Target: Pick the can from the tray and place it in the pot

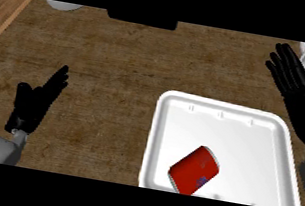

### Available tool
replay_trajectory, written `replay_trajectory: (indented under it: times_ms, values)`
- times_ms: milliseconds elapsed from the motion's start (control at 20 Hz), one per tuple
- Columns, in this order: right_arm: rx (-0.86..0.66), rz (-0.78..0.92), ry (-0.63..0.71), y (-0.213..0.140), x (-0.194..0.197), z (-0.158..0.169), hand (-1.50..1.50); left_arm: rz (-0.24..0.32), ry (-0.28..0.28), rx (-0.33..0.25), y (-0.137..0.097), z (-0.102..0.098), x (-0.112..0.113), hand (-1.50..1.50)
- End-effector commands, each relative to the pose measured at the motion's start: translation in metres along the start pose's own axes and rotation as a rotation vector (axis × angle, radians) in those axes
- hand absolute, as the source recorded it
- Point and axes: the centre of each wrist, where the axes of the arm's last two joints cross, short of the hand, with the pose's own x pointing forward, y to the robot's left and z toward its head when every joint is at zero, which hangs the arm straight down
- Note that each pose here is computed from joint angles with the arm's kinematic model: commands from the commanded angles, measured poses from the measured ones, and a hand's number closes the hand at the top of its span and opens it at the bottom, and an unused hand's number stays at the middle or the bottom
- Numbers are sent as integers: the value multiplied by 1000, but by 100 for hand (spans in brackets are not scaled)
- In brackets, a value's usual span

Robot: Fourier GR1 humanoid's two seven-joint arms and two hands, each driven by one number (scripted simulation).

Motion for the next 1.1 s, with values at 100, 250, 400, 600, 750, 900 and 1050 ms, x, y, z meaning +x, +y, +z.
replay_trajectory:
  times_ms: [100, 250, 400, 600, 750, 900, 1050]
  values:
    - [-44, 451, -459, 8, 59, 11, 150, 50, -96, 133, 22, -3, 21, 0]
    - [-114, 764, -780, -5, 120, 14, 150, 69, -149, 208, 32, -8, 36, 0]
    - [-328, 1033, -895, -28, 140, 24, -150, 110, -117, 242, 35, -5, 28, 0]
    - [-289, 1181, -1151, 2, 136, 49, -150, 160, -157, 278, 39, -6, 41, 0]
    - [-264, 1274, -1248, 20, 124, 68, -150, 152, -187, 292, 45, -2, 50, 0]
    - [-235, 1341, -1225, 33, 102, 88, -150, 174, -195, 316, 49, -3, 54, 0]
    - [-230, 1410, -1082, 37, 74, 104, -150, 171, -182, 337, 54, 4, 48, 0]
